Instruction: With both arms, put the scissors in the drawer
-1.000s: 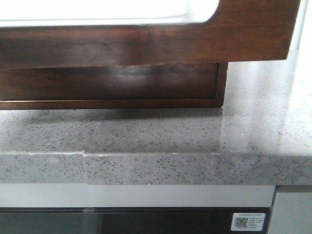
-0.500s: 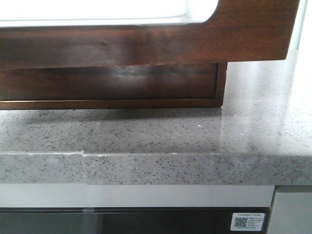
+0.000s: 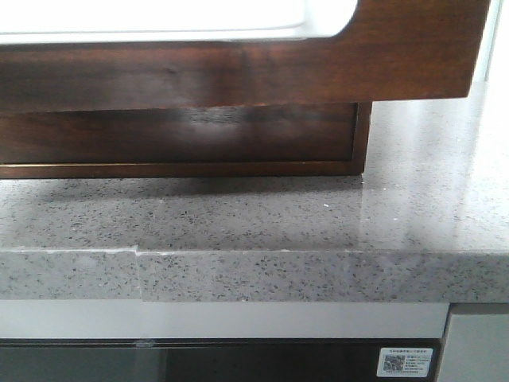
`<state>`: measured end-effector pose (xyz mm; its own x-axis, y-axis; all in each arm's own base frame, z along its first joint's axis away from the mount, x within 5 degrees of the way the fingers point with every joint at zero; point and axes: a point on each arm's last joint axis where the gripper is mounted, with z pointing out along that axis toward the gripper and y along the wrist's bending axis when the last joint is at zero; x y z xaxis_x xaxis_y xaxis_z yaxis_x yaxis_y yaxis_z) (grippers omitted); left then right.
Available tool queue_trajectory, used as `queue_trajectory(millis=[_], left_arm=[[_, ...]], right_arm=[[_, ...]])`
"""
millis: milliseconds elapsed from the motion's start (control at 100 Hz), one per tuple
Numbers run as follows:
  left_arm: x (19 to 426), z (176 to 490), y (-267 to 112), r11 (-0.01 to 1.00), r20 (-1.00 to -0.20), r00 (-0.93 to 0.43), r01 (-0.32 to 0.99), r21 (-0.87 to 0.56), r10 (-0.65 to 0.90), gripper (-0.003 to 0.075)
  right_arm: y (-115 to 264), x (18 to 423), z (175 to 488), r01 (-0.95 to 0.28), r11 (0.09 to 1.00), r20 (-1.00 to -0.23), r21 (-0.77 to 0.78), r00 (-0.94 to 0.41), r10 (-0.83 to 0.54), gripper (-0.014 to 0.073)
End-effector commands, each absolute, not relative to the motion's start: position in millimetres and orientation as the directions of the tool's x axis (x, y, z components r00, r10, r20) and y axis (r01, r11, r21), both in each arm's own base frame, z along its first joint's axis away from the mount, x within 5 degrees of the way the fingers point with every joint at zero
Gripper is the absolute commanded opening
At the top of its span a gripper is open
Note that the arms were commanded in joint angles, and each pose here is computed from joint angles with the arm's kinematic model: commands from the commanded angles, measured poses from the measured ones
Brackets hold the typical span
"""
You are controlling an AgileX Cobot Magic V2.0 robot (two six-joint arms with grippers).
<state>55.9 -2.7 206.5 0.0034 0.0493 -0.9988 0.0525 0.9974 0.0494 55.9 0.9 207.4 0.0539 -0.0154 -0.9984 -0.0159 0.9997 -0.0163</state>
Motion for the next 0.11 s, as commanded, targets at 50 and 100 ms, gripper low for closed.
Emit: queue_trajectory(millis=[50,100], left_arm=[[54.8,203.4,-3.5,0.997,-0.996,0.079,0.062,0.035,0.030,-0.0020],[54.8,203.4,-3.5,0.997,-0.996,0.079,0.062,0.035,0.030,-0.0020]], right_arm=[[0.7,54.4,209.9,-0.010,1.000,-0.991,-0.018,0.135,-0.017,-0.0069],[0.7,54.4,209.9,-0.010,1.000,-0.991,-0.018,0.135,-0.017,-0.0069]])
